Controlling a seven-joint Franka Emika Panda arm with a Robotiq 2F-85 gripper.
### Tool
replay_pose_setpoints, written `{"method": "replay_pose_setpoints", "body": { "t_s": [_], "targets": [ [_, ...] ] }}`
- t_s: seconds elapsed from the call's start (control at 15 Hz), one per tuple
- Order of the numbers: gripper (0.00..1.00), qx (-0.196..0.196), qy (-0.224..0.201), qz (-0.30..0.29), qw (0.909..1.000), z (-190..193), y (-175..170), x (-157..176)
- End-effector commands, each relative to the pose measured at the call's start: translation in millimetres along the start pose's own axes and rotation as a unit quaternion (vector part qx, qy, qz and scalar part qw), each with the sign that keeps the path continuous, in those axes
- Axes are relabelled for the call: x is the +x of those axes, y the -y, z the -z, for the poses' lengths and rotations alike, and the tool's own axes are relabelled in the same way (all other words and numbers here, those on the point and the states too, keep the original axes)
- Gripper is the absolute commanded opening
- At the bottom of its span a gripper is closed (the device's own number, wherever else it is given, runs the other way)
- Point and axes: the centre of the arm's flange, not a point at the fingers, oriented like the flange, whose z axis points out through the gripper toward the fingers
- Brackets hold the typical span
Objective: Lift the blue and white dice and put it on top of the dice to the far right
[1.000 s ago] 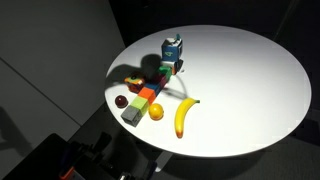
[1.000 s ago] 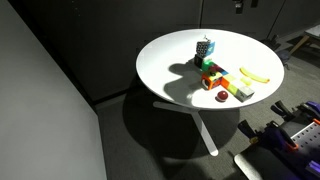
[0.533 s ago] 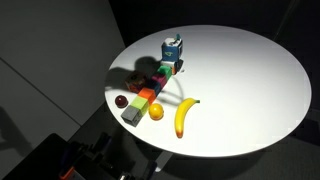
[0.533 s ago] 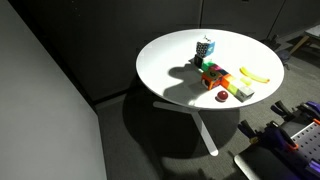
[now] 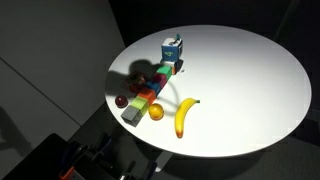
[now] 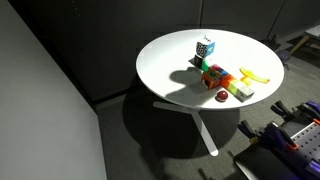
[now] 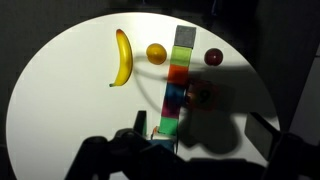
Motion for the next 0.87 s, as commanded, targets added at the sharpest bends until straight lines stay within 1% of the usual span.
{"method": "replay_pose_setpoints", "body": {
  "t_s": [0.0, 0.07, 0.8],
  "targets": [
    [1.00, 0.013, 0.004, 0.003, 0.9999, 6, 0, -20],
    [1.00, 0.001, 0.003, 0.000, 1.0000, 3, 0, -6],
    [1.00, 0.002, 0.004, 0.000, 1.0000, 3, 1, -10]
  ]
}}
